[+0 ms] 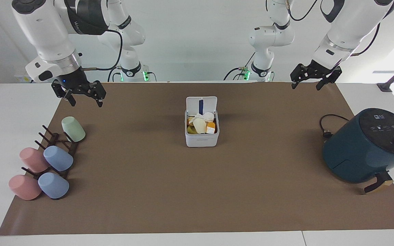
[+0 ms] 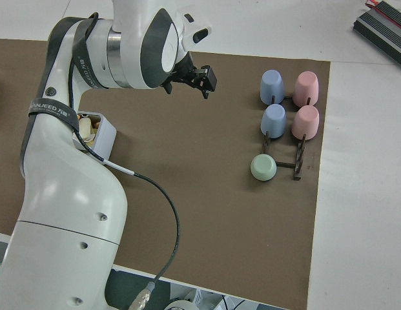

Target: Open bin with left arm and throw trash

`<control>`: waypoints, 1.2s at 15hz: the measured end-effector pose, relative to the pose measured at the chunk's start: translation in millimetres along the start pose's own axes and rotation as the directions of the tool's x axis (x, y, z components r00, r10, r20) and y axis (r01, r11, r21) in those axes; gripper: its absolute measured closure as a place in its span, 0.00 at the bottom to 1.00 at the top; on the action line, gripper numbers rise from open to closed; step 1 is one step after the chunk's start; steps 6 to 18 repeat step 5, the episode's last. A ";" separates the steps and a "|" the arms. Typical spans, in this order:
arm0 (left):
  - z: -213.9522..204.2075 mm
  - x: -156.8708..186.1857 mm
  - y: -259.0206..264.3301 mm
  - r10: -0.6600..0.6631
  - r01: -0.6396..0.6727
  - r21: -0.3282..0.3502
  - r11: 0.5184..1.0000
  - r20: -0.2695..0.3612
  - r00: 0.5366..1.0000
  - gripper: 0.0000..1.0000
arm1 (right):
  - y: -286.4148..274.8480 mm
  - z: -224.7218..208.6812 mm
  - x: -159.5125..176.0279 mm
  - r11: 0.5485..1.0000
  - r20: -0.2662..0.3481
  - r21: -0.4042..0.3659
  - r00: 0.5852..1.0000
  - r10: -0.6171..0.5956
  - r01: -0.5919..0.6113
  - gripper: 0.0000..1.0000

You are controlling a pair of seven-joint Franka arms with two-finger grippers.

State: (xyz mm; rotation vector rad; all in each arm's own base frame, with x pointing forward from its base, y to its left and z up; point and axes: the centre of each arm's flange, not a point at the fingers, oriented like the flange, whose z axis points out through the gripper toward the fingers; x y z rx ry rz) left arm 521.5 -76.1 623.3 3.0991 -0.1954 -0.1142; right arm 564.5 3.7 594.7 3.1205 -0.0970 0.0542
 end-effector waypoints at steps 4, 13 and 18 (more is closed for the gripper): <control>0.0 0.0 0.1 0.000 0.000 0.000 1.000 0.000 1.000 0.00 | 0.0 -1.1 -0.5 1.000 -0.002 0.000 1.000 0.000 0.000 0.00; 0.0 0.0 0.2 0.000 0.000 0.000 1.000 0.000 1.000 0.00 | 0.2 -1.1 -0.5 1.000 -0.002 0.000 1.000 0.000 0.000 0.00; 0.0 0.0 0.2 0.000 0.000 0.000 1.000 0.000 1.000 0.00 | 0.2 -1.1 -0.5 1.000 -0.002 0.000 1.000 0.000 0.000 0.00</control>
